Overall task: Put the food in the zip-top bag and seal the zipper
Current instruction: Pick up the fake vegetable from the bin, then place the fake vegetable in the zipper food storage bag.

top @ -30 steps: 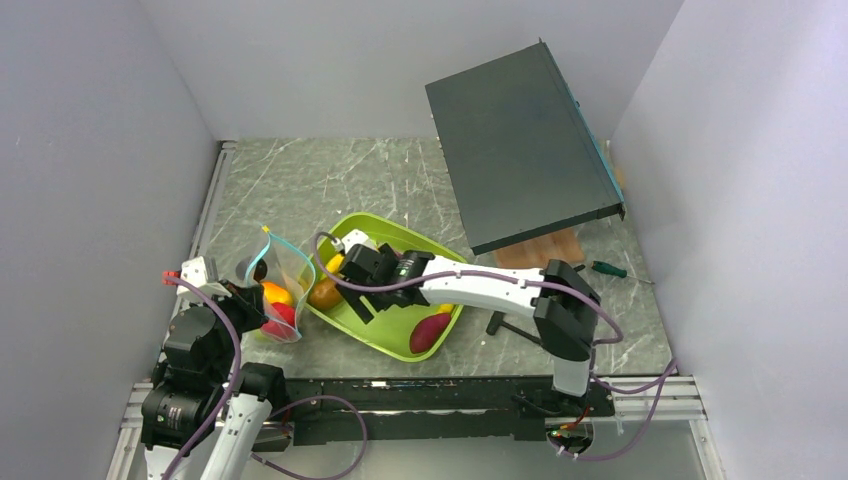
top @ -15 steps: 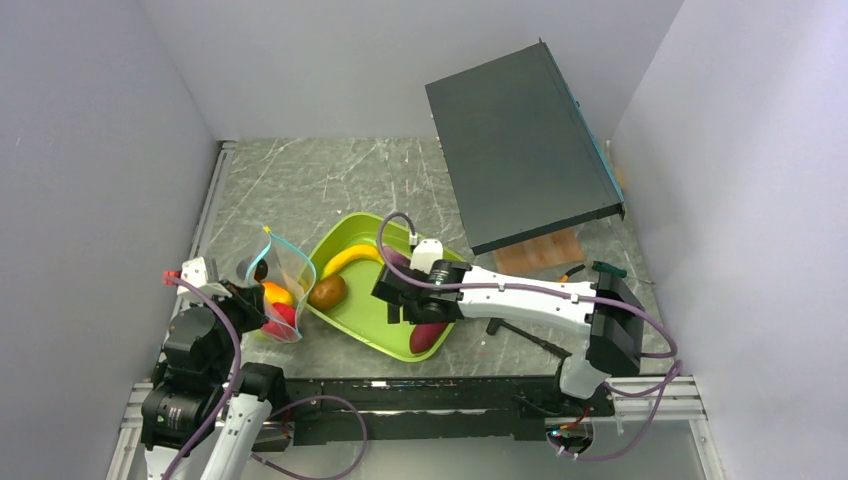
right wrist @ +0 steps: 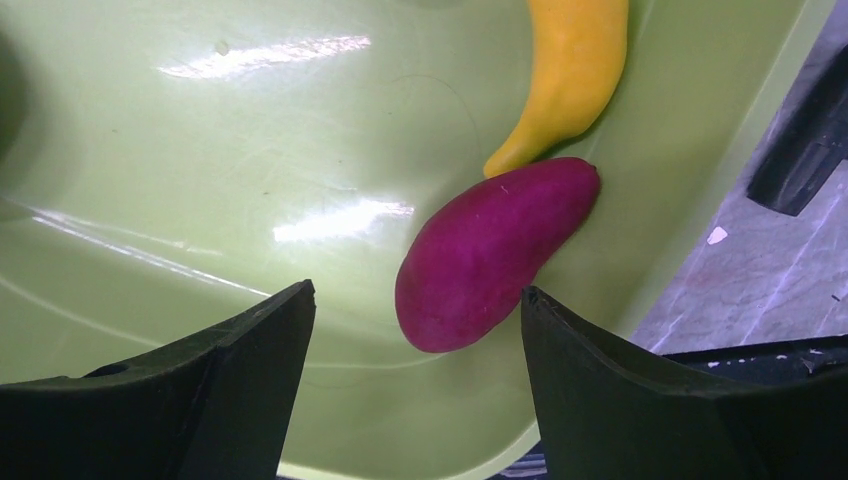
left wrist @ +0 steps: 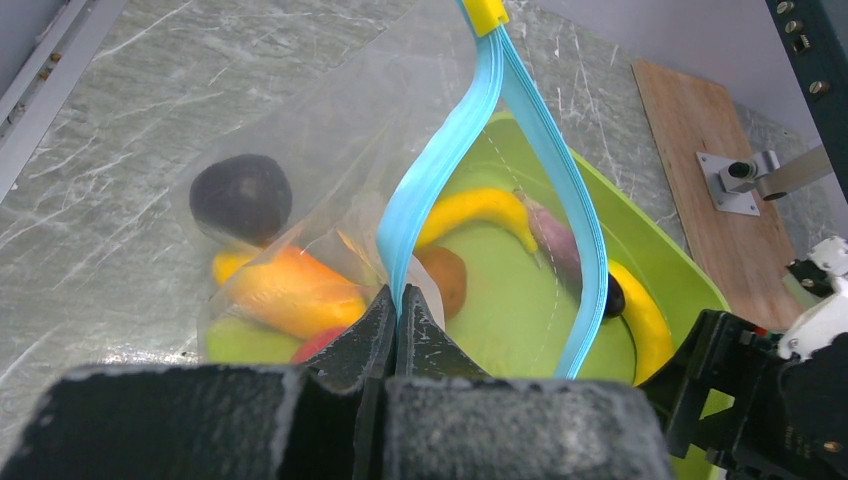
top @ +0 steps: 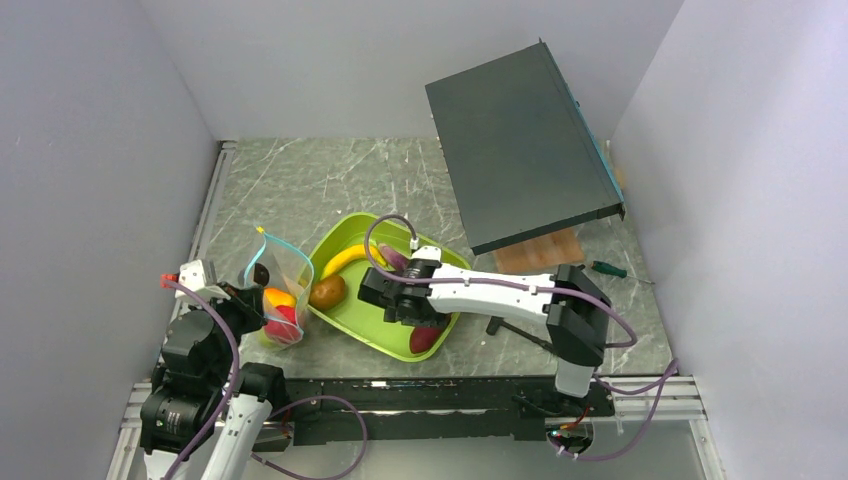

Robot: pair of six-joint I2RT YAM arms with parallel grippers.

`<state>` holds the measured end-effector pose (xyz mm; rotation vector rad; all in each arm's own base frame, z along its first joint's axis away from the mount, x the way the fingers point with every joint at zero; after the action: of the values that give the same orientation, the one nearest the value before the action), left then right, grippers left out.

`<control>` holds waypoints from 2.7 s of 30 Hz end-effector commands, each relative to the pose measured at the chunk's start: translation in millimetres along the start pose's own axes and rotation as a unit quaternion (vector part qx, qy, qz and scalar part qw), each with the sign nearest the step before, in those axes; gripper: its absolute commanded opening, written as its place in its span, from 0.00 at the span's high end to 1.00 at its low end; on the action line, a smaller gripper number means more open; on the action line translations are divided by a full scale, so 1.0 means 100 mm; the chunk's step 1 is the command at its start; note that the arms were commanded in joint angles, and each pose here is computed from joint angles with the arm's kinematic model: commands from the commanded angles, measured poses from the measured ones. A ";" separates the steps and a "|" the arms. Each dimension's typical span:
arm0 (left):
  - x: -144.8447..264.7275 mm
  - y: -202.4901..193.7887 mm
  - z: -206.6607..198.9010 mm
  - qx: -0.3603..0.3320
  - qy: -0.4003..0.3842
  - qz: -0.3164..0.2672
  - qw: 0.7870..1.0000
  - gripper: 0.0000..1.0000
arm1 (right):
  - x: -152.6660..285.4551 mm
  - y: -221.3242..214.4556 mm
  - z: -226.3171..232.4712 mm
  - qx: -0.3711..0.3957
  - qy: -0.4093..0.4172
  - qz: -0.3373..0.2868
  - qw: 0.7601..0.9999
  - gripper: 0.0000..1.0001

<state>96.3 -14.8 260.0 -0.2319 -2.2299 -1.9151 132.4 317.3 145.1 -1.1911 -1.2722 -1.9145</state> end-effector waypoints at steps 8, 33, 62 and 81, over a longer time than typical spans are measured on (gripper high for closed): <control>-0.05 0.08 -0.01 0.001 0.004 -0.014 1.000 1.00 | -0.34 -0.15 -0.05 0.011 -0.050 -0.005 0.999 0.26; -0.09 0.07 -0.02 -0.003 0.003 -0.003 1.000 1.00 | 0.13 0.39 0.39 0.019 0.098 -0.140 0.985 1.00; -0.10 0.06 -0.02 -0.004 0.003 0.003 1.000 1.00 | 1.88 0.13 1.49 0.221 0.689 -0.016 0.690 0.93; -0.09 0.07 -0.02 -0.003 0.004 -0.001 1.000 1.00 | 1.34 0.19 1.92 0.284 0.580 -0.062 0.761 0.26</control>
<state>102.5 -15.8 256.6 -0.2655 -2.1955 -1.9009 149.5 485.3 288.4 0.3909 -0.9565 -1.6000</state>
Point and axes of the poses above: each gripper's point midway between its finger pads, its own x axis back along the fingers, its own z axis along the line the jaws close on, y = z × x, the point moved 6 cm from there along x, back along the fingers, and after that the axes turned 15 degrees about -x, right-handed, at the moved point
